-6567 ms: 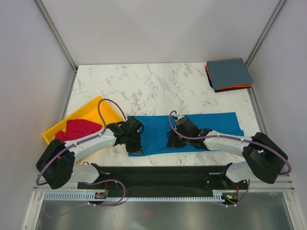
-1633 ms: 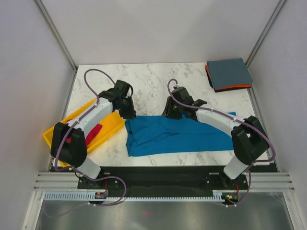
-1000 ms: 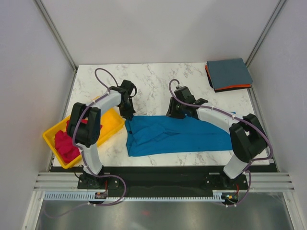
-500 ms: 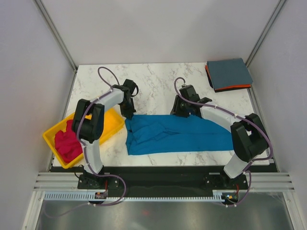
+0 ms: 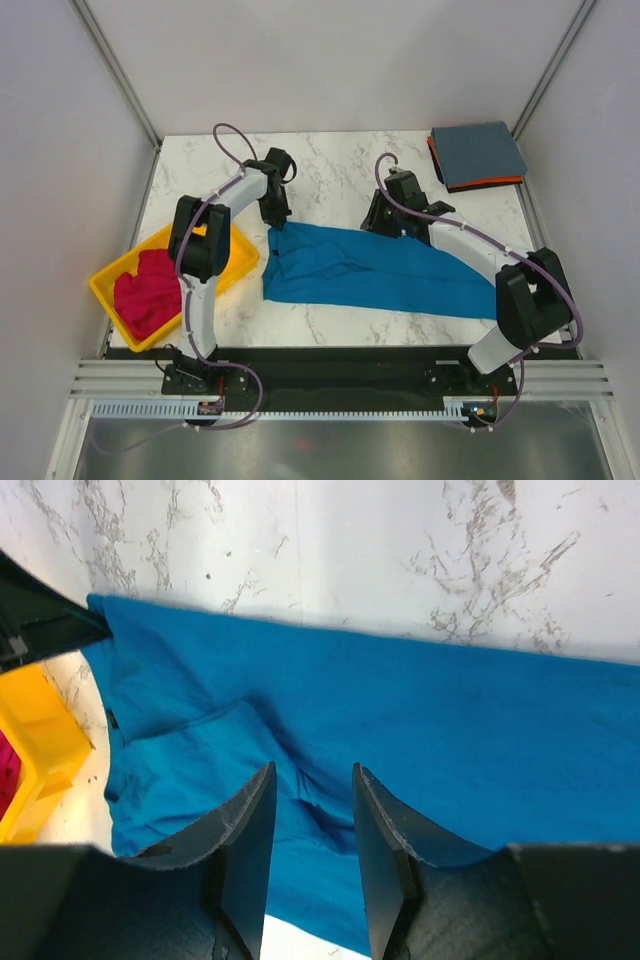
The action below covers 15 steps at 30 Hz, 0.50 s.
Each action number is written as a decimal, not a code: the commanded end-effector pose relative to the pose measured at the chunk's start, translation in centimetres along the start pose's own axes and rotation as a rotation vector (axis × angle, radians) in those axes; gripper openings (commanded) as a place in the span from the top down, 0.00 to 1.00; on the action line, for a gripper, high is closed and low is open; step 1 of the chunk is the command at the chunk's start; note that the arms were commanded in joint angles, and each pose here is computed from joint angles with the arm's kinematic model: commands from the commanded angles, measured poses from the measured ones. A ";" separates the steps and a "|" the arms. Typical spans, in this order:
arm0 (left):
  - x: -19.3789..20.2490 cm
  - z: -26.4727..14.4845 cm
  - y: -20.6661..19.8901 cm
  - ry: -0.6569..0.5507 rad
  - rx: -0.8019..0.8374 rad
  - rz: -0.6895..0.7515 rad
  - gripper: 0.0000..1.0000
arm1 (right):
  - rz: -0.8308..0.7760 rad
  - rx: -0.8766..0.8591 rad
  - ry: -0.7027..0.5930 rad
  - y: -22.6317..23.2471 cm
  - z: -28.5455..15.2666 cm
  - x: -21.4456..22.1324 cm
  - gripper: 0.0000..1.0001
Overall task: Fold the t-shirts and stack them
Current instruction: Fold the tshirt
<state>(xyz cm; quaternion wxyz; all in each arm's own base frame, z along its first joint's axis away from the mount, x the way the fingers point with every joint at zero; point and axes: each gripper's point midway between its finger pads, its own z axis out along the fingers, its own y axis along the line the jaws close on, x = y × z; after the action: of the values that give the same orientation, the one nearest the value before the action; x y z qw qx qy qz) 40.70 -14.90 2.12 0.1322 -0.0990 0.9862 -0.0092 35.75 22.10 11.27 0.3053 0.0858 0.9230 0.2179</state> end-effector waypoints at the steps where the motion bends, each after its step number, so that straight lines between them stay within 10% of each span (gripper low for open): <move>1: -4.6 1.0 -1.6 -0.071 0.043 -0.016 0.94 | 0.015 -0.010 -0.081 0.2 -1.5 -2.5 0.56; 8: -12.9 2.3 -9.1 -0.163 0.332 0.007 0.93 | -0.005 0.024 -0.158 -0.5 -3.4 -4.8 0.55; 15: -17.2 -10.3 -12.9 -0.347 0.633 0.051 0.84 | -0.019 0.060 -0.160 -1.5 -4.9 -5.0 0.55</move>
<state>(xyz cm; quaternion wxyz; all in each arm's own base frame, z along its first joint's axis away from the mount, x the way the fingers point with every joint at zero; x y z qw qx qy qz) 56.52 -22.42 6.49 0.2466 -0.0810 0.9425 -0.2107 36.69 18.51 14.11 0.3487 0.1060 0.9124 0.1865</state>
